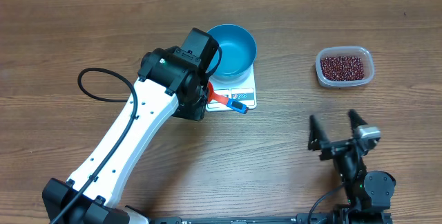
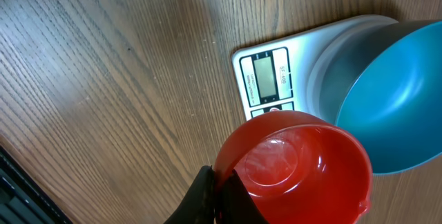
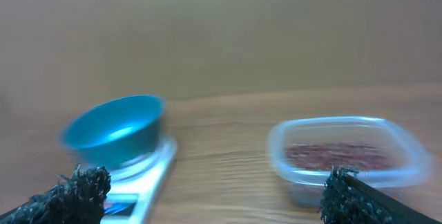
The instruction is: Scoop item into bowl and weigh 150g on scale
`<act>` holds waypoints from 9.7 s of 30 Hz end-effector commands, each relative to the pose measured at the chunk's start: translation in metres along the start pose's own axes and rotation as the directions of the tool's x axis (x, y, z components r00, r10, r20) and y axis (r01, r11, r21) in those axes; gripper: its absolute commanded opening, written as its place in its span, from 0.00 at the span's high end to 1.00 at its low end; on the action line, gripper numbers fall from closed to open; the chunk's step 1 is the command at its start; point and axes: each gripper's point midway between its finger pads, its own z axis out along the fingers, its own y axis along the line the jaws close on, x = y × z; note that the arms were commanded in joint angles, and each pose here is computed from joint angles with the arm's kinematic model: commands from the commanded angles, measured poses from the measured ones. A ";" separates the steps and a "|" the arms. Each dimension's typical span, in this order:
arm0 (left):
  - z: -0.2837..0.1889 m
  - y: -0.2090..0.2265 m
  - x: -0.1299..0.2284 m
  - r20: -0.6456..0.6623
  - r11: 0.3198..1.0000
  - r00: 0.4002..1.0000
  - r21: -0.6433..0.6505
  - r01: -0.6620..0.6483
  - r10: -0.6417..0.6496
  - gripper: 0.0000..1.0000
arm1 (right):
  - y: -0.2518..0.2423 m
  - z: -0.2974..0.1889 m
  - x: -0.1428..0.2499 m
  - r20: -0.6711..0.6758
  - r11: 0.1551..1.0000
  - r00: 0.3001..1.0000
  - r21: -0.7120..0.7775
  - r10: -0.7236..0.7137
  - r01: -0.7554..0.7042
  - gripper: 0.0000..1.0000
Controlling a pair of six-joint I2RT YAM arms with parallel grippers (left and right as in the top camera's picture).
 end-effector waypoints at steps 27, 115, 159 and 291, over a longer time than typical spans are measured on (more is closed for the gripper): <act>-0.011 0.000 0.003 -0.012 1.000 1.000 0.020 0.009 -0.009 0.96 | 0.060 -0.011 -0.012 -0.100 0.868 0.926 -0.325 0.364 -0.376 0.00; -0.010 -0.006 0.052 -0.082 0.996 0.997 0.084 0.001 0.006 0.96 | 0.147 0.060 -0.020 -0.806 0.466 0.409 -0.192 0.428 -0.864 0.00; 0.018 -0.018 0.095 -0.154 0.997 0.988 0.080 0.015 -0.003 0.96 | 0.146 0.061 -0.020 -0.803 0.468 0.411 -0.191 0.430 -0.863 0.08; 0.001 -0.078 0.115 -0.224 0.943 0.975 0.327 0.060 0.016 0.01 | 0.110 0.107 -0.052 -0.543 0.579 0.585 -0.207 0.602 -0.788 0.96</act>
